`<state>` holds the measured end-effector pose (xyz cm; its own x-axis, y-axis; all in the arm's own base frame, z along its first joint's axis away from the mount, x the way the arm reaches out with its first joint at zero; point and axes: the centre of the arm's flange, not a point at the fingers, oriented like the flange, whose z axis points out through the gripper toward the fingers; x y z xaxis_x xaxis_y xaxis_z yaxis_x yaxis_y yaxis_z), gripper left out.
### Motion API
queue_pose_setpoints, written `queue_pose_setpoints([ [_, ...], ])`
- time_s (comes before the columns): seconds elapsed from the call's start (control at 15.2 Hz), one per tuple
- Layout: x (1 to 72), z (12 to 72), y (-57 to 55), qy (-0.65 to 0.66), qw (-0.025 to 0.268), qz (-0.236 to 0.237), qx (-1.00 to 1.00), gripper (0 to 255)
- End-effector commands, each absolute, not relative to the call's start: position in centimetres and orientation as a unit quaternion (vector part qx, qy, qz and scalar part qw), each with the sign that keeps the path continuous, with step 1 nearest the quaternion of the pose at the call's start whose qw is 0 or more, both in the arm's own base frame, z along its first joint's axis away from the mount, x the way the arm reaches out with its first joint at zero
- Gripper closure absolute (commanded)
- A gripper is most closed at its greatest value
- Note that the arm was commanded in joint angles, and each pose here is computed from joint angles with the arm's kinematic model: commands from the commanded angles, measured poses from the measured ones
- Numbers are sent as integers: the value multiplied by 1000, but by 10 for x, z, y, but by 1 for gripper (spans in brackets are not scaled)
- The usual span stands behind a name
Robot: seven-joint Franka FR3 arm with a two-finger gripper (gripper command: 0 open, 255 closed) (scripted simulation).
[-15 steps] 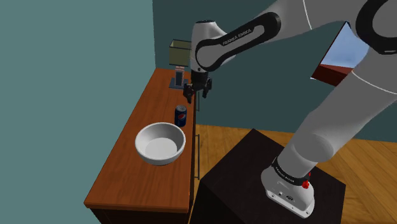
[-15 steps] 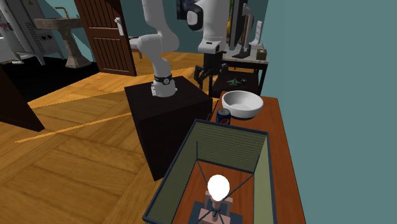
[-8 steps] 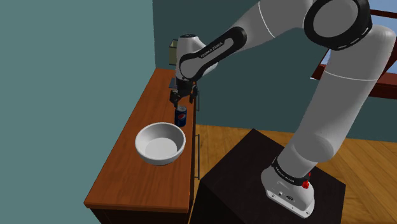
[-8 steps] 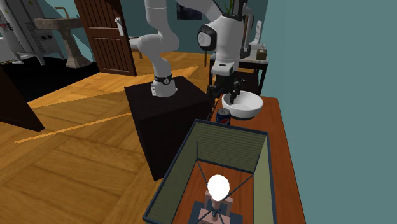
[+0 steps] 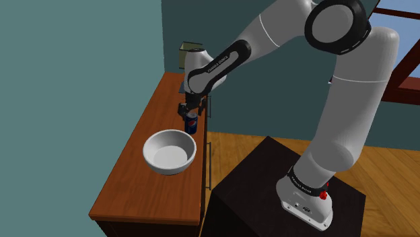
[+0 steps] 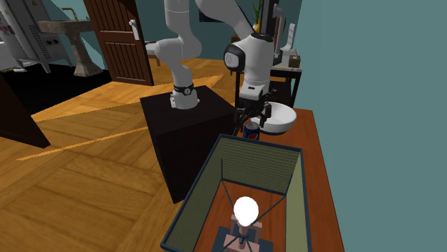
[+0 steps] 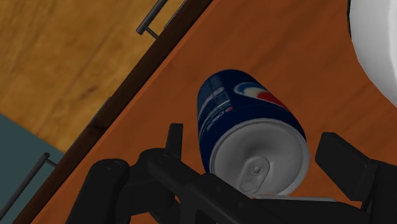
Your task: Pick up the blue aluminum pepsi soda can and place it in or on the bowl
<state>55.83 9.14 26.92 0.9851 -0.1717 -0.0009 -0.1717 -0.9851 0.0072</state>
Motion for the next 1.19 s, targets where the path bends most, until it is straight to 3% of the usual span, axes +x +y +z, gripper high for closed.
queue_pose_setpoints([
  [0.0, 558, 263, 92, -86, 3, 0, 996, 0],
  [0.46, 558, 263, 92, -86, 3, -1, 996, 0],
  [0.53, 558, 263, 92, -86, 3, -1, 996, 255],
  [1.12, 558, 263, 92, -86, 3, 0, 996, 255],
])
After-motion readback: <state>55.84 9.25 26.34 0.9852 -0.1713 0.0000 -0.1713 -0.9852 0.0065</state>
